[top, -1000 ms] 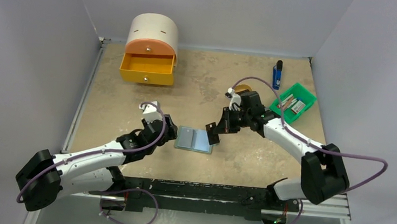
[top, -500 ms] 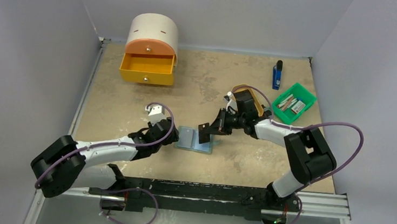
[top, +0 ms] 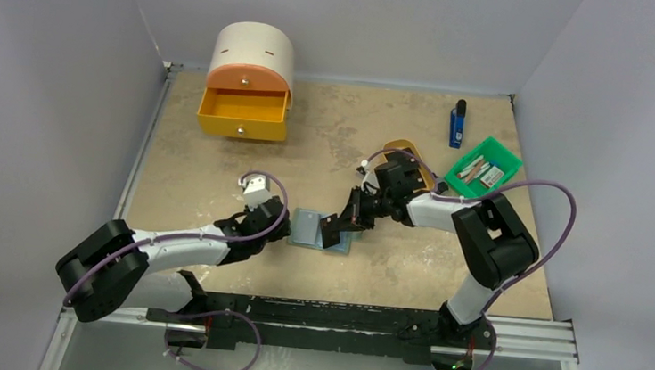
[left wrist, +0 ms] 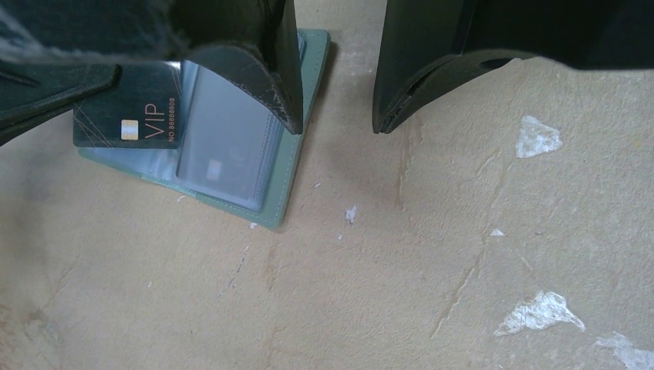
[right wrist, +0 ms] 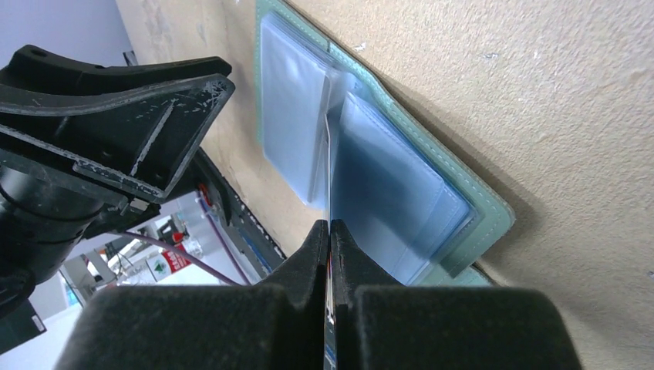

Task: Put the credit cards into the card holder
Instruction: Insert the credit card into the card holder.

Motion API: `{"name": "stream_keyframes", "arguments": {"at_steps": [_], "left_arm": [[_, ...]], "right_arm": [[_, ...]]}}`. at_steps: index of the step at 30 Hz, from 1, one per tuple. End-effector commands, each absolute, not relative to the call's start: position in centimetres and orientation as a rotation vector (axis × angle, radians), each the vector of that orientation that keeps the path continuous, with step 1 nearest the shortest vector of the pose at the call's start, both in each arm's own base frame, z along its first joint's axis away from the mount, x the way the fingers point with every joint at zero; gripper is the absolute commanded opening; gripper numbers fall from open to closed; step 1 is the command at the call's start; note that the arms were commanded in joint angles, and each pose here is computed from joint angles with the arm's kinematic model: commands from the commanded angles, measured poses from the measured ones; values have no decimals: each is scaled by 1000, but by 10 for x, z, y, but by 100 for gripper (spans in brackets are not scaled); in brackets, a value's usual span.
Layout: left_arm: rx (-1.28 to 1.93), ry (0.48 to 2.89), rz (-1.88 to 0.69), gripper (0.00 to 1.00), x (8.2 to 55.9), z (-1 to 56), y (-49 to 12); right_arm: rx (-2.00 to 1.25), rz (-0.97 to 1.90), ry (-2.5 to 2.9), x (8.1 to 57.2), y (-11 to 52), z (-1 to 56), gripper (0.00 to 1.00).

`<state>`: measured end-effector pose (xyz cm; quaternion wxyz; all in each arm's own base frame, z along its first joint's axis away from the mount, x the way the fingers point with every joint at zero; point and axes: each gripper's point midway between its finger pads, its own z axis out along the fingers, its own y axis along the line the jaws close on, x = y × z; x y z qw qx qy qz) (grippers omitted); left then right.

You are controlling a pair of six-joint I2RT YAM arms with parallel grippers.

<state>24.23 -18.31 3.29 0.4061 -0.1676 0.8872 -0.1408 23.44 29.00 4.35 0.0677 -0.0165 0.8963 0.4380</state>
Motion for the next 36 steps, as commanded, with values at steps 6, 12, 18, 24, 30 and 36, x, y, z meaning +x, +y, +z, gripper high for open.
{"name": "stream_keyframes", "arguments": {"at_steps": [6, 12, 18, 24, 30, 36], "left_arm": [[-451, 2214, -373, 36, 244, 32, -181], [-435, 2225, -389, 35, 242, 30, -184], [-425, 2238, -409, 33, 241, 27, -188], [-421, 2244, -428, 31, 240, 26, -191], [-418, 2248, -436, 30, 238, 25, -192], [-418, 2252, -445, 29, 238, 23, -193]], "right_arm": [[-85, 1347, 2699, 238, 301, 49, 0], [-75, 1363, 2690, 241, 306, 50, 0], [-61, 1360, 2705, 241, 308, 46, 0], [14, 1353, 2694, 245, 308, 43, 0], [94, 1345, 2668, 251, 309, 41, 0], [122, 1340, 2657, 253, 309, 38, 0]]}}
